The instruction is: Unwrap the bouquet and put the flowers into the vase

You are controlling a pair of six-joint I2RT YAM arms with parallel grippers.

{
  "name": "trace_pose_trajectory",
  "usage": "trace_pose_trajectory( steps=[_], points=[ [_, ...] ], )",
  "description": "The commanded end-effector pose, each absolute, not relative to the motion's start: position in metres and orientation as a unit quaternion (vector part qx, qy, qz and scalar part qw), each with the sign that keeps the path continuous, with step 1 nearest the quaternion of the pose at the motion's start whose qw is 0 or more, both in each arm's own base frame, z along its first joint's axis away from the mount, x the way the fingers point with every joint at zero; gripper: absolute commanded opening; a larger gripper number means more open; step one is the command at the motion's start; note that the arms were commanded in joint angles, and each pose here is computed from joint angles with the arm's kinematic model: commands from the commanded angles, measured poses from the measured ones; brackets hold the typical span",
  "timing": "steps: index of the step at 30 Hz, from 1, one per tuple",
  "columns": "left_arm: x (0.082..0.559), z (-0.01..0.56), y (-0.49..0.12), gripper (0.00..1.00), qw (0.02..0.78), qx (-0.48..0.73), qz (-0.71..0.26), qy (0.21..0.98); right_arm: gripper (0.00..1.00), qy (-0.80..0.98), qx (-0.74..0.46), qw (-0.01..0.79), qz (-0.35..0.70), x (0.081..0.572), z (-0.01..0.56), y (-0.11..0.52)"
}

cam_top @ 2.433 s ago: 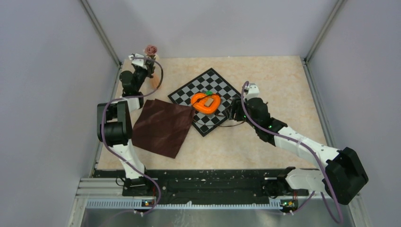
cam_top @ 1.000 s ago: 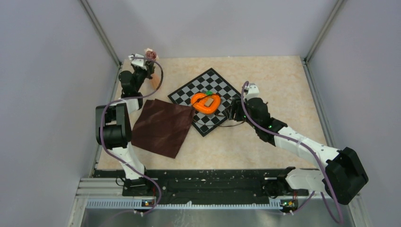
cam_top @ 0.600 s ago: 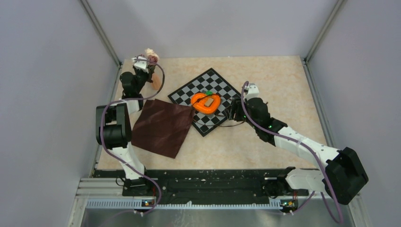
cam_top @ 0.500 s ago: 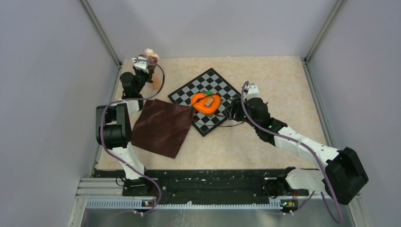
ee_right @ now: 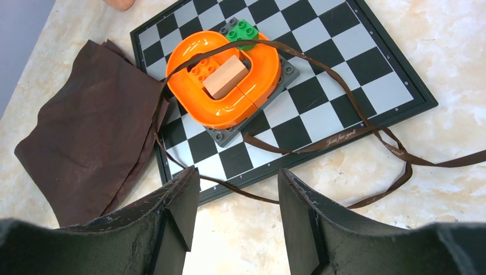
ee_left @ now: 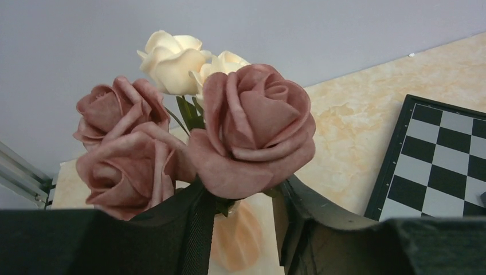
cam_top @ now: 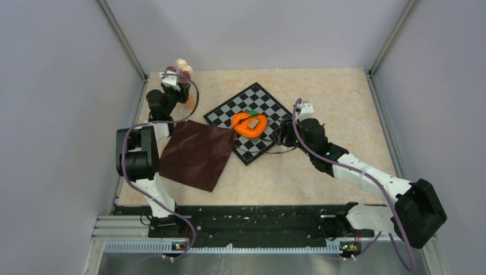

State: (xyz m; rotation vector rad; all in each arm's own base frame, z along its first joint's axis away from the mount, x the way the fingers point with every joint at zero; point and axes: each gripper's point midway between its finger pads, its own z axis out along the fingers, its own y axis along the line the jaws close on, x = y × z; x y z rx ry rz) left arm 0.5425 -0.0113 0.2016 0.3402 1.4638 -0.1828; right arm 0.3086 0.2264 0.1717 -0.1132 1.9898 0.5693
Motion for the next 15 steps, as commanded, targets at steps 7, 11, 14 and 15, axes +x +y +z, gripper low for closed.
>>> trace_pose_trajectory(
  steps=[7,11,14,15],
  points=[
    [0.529,0.242,-0.005,0.56,0.776,0.1,-0.072,0.619,0.55,0.787,-0.041,0.552,0.272,0.312,0.214,0.231],
    [0.527,0.24,-0.014,0.58,0.777,0.084,-0.078,0.619,0.55,0.783,-0.044,0.556,0.274,0.311,0.217,0.23],
    [0.524,0.24,-0.021,0.59,0.777,0.079,-0.077,0.62,0.55,0.78,-0.045,0.562,0.271,0.309,0.22,0.227],
    [0.522,0.24,-0.023,0.6,0.777,0.077,-0.077,0.62,0.57,0.779,-0.045,0.564,0.27,0.309,0.221,0.226]
  ],
)
